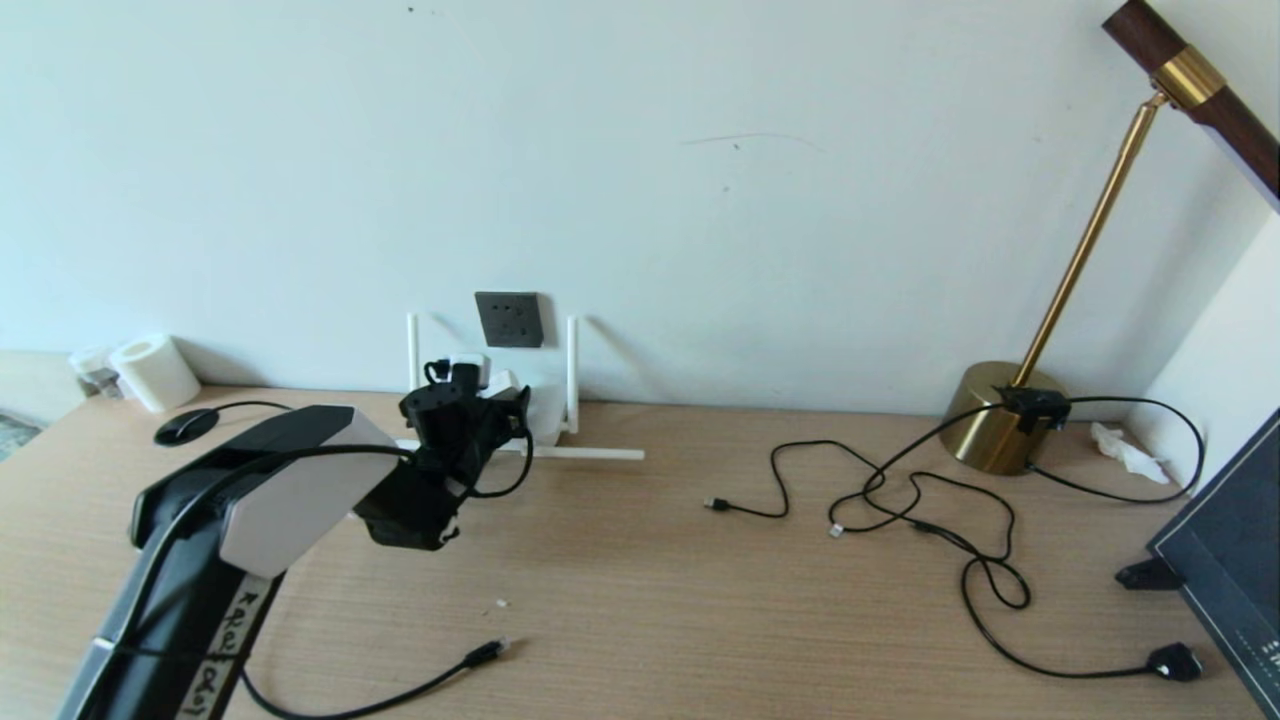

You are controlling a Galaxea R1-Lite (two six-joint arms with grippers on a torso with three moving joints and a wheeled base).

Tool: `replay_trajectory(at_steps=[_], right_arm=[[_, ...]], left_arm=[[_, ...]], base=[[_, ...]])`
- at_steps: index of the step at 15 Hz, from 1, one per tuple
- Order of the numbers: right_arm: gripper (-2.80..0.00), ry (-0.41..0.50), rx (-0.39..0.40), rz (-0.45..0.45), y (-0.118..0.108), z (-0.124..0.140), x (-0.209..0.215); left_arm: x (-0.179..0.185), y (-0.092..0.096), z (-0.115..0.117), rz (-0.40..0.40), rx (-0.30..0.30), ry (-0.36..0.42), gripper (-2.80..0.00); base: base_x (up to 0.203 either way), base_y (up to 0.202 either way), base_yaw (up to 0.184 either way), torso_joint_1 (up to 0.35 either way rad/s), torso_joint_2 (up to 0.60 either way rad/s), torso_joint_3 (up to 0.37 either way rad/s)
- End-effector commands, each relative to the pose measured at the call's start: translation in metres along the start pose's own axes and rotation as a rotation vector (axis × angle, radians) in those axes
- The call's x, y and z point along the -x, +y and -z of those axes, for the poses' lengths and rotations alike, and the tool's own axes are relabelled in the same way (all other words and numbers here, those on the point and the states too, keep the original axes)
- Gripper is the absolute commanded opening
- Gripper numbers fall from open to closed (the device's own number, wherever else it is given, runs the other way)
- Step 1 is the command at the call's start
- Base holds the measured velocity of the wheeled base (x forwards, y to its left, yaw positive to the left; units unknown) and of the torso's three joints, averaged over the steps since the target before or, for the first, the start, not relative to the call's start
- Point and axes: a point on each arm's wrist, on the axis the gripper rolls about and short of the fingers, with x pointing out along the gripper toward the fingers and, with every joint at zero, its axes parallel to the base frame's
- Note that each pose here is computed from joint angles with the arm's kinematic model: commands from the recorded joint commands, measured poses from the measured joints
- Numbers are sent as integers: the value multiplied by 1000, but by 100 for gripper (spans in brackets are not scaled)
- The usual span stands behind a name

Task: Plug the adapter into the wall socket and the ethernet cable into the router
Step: Plug plug into socket

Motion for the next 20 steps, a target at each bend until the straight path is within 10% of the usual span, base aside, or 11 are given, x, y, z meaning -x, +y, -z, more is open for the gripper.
replay_trajectory(at_steps=[1,5,8,11,15,20], right_arm=[[-280,1,0,0,0,0,0],[-280,1,0,0,0,0,0],[-280,1,0,0,0,0,0],[-280,1,0,0,0,0,0],[-280,1,0,0,0,0,0],[-280,1,0,0,0,0,0]], left_arm=[[7,-1,-11,2,2,-17,-280],[53,-1,-78,32,9,-62,-280],[130,4,-107,112,-6,47,-280],[213,13,-101,191,-27,345,-280],[252,14,-57,184,137,805,-280],[245,11,-56,204,155,978,-280]], base=[[0,0,0,0,0,0],[0,0,0,0,0,0],[0,0,0,0,0,0],[0,0,0,0,0,0],[0,0,0,0,0,0],[0,0,0,0,0,0]])
